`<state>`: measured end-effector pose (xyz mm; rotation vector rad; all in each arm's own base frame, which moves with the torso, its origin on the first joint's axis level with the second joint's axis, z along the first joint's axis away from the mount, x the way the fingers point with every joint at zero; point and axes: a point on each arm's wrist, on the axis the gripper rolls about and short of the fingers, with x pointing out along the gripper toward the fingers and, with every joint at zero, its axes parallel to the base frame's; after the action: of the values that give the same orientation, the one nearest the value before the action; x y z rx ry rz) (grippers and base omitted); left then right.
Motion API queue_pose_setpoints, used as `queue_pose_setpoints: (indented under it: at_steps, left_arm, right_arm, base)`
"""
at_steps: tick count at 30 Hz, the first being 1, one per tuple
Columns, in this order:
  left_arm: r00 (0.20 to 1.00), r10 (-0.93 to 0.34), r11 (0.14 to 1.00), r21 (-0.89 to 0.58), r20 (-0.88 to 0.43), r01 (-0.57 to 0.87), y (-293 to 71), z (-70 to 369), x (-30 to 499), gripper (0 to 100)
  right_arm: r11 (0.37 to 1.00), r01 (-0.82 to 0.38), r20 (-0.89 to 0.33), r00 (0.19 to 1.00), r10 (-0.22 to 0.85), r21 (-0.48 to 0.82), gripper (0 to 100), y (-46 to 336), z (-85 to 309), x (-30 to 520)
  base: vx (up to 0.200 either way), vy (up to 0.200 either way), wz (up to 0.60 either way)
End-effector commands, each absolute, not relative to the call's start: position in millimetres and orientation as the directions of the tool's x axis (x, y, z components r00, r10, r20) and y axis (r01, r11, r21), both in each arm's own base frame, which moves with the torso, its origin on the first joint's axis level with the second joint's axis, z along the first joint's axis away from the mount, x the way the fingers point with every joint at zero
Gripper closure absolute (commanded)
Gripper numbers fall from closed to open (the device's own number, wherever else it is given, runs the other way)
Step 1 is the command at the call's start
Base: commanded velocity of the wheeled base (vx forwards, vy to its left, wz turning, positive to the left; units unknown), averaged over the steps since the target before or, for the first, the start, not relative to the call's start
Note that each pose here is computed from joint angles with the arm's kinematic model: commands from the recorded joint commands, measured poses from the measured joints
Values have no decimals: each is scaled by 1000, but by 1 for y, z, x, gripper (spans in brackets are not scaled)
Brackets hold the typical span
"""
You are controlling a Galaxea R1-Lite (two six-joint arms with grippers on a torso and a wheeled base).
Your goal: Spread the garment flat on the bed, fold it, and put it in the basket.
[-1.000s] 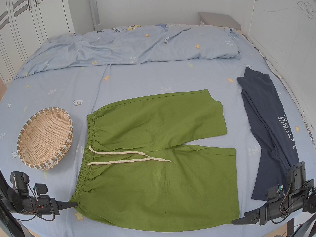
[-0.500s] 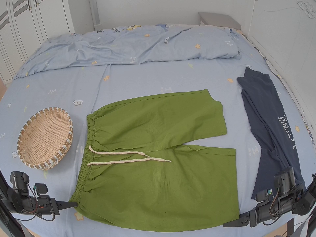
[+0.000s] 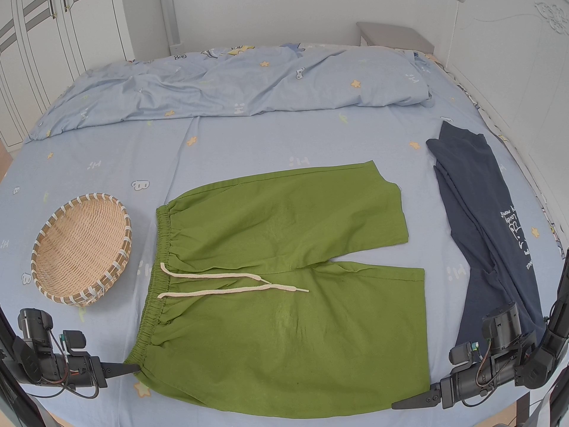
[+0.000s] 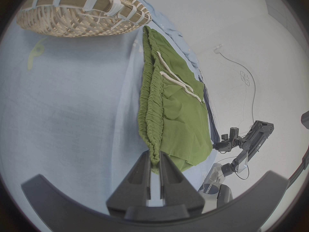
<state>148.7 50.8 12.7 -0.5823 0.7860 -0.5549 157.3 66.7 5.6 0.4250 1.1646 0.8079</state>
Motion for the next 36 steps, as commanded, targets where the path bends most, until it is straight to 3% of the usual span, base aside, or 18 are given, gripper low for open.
queue_pose_setpoints:
  at_steps: [1, 8, 9, 25, 36]
  left_arm:
    - [577, -654, 705, -671, -489, 230, 49, 12, 145, 100]
    - [585, -648, 708, -669, -488, 226, 51, 11, 146, 100]
    - [586, -647, 708, -669, -488, 224, 51, 11, 146, 100]
    - [581, -645, 699, -690, -496, 187, 51, 11, 142, 100]
    - [558, -639, 694, -709, -529, 122, 46, 18, 128, 100]
  right_arm:
    - [659, -299, -652, 138, 745, 690, 0, 64, 1, 153]
    - [652, -252, -637, 150, 756, 715, 0, 58, 2, 154]
    - [654, -249, -637, 154, 755, 715, 100, 57, 2, 154]
    - [700, -150, -671, 204, 713, 698, 100, 31, 9, 143]
    - [701, -170, -681, 164, 713, 693, 100, 28, 33, 108]
  base:
    - [0, 0, 0]
    - [0, 0, 0]
    - [0, 0, 0]
    - [0, 0, 0]
    - [0, 0, 0]
